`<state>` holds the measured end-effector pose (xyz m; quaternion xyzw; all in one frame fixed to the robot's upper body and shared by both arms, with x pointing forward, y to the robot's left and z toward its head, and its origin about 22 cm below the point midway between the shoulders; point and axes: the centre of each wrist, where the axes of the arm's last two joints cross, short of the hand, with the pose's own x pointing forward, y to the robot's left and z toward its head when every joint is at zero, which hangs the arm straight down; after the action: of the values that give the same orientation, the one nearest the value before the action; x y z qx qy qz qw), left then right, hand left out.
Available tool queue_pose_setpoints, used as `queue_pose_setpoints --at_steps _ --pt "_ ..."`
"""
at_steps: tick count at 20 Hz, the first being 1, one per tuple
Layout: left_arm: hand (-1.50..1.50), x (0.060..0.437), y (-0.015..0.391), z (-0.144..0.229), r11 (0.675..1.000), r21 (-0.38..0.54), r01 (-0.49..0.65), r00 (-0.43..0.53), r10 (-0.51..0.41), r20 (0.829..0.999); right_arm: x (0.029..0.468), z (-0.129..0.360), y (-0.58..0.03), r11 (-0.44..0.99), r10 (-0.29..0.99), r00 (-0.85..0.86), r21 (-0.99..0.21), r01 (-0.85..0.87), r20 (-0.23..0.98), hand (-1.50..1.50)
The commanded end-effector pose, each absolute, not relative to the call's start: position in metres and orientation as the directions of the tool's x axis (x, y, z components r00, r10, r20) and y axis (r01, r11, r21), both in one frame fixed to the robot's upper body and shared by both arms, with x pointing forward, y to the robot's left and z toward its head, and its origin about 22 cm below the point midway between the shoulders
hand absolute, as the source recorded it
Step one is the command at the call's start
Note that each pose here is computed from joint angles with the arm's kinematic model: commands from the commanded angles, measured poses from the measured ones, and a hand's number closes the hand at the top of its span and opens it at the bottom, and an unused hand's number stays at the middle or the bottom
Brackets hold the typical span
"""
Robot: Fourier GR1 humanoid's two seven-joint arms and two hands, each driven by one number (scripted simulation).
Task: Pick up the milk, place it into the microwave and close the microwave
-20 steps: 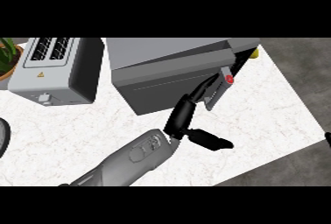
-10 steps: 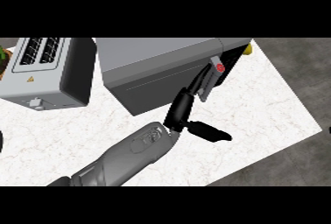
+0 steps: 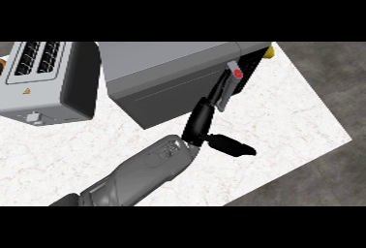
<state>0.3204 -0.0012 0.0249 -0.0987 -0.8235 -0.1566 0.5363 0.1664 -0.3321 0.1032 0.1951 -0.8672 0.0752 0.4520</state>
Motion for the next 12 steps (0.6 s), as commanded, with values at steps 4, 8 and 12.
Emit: queue_pose_setpoints --at_steps 4,8,12 --pt "-1.50 0.333 -0.006 0.038 0.942 0.138 0.305 -0.419 0.003 0.908 0.171 0.109 -0.338 0.908 -0.275 -0.508 0.047 -0.416 0.816 -1.50" --pt "-1.50 0.335 -0.007 0.039 0.944 0.141 0.297 -0.426 -0.001 0.905 0.172 0.113 -0.342 0.911 -0.255 -0.503 0.031 -0.410 0.826 -1.50" --pt "-1.50 0.333 -0.008 0.038 0.943 0.136 0.303 -0.428 0.007 0.904 0.175 0.116 -0.342 0.905 -0.275 -0.502 0.044 -0.424 0.820 -1.50"
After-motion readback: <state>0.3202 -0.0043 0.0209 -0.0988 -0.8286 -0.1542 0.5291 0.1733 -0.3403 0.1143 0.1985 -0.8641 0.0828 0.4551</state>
